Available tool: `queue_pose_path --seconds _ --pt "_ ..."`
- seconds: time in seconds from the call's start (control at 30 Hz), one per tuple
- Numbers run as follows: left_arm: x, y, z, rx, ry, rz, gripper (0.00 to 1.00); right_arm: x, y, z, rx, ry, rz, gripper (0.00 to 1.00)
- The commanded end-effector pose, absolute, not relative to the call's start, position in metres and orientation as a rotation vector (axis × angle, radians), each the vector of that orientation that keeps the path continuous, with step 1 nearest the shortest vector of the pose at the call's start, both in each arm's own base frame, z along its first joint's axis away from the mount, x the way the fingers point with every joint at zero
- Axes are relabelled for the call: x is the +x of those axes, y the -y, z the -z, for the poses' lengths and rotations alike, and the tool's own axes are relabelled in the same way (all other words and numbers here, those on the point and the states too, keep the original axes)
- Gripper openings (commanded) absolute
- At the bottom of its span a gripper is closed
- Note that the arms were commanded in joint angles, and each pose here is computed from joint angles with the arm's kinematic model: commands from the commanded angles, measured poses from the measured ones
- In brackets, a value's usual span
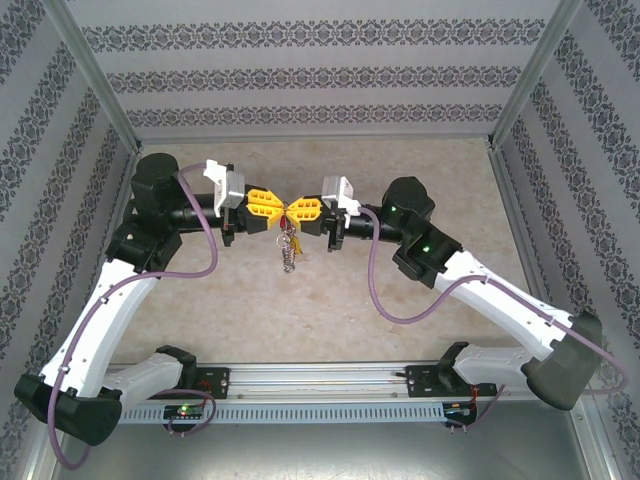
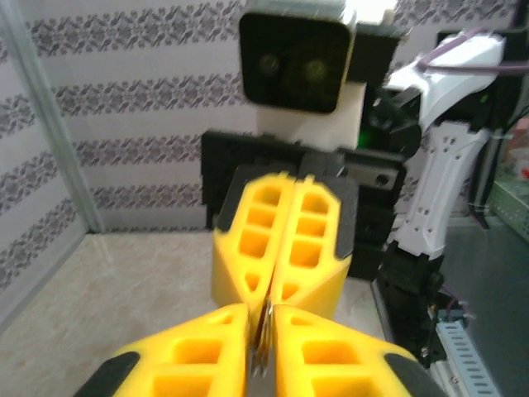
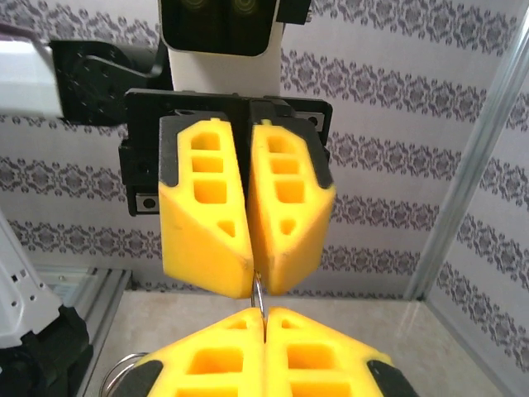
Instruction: Put the keys on the keyring
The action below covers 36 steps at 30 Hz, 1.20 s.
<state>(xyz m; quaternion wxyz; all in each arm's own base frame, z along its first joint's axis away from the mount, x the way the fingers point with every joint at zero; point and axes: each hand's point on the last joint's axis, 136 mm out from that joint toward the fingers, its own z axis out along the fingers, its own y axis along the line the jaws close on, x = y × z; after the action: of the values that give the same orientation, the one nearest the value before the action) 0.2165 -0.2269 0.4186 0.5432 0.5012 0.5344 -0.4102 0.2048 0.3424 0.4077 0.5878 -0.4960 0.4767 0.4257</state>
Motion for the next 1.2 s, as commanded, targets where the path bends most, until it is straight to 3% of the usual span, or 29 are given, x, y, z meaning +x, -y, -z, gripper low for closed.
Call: queue_pose_path --seconds 0.0,0.3,0.67,1.17 --pt "0.227 0.219 -0.407 1.176 -1.374 0.804 0.28 0.207 -0.329 -0.416 -1.220 -1.135 -0.843 0.00" --pt "0.240 0.216 -0.382 1.234 -1.523 0.535 0.30 0.223 -0.315 -0.400 -1.339 -1.336 -0.600 0.00" --pt "0.233 0.240 -0.387 1.342 -1.447 0.566 0.30 0.224 -0.314 -0.380 -1.429 -1.484 -0.565 0.00" --pt "0.232 0.256 -0.372 1.405 -1.467 0.641 0.30 0.215 -0.319 -0.390 -1.419 -1.425 -0.645 0.00"
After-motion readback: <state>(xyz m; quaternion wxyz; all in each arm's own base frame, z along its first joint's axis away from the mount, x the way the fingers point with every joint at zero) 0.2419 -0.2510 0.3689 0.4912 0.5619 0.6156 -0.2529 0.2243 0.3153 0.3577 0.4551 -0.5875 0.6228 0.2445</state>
